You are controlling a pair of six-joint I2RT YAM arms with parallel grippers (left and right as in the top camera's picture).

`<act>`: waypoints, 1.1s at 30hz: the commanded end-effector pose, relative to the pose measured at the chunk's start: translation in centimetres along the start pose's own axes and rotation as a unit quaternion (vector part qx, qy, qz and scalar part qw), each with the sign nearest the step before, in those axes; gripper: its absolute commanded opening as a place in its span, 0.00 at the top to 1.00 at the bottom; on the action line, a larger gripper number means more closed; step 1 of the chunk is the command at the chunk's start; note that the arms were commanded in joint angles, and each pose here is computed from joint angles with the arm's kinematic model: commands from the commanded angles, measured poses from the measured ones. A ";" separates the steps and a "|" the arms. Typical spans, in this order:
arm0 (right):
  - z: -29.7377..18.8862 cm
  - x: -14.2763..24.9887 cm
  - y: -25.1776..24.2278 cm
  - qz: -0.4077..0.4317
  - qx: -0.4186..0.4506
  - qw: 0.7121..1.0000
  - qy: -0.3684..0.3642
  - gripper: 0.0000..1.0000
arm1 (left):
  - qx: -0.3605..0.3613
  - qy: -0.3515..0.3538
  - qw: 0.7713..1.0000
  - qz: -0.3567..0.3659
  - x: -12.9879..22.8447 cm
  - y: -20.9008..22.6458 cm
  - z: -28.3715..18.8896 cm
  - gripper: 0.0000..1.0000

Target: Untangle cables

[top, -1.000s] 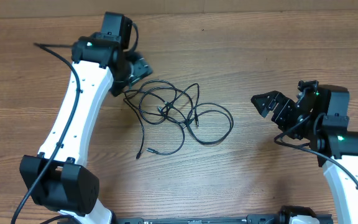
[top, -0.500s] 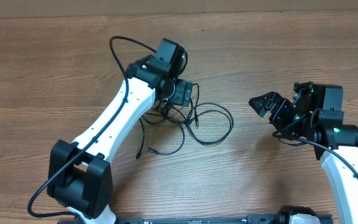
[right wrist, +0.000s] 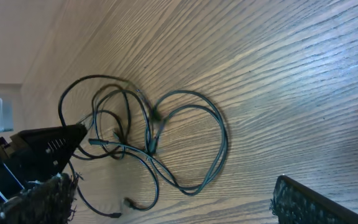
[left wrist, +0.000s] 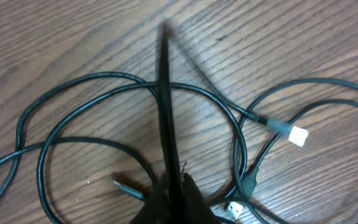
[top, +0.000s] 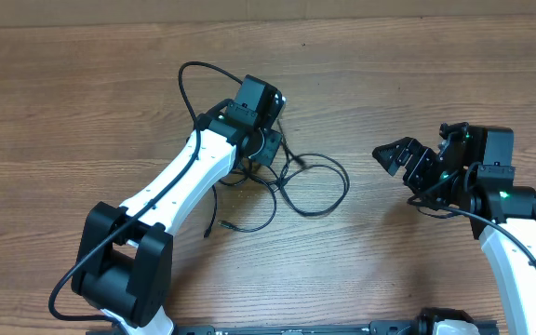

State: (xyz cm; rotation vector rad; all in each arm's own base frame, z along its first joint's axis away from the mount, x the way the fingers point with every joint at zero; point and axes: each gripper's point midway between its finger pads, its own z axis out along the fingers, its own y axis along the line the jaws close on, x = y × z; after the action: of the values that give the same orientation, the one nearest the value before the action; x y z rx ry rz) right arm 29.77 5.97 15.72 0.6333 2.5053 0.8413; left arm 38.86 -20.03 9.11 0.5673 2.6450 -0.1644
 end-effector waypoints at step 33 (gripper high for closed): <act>8.2 0.1 13.1 -0.358 -0.171 0.916 -0.055 0.00 | 0.331 -0.167 0.871 -0.323 -17.6 -8.0 -29.0 0.96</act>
State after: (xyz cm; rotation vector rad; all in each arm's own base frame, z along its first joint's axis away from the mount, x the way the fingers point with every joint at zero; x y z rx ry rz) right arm 35.68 19.06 18.20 -0.2966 2.2021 0.9830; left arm 40.15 -27.55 39.55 -0.1825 2.3343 -1.1228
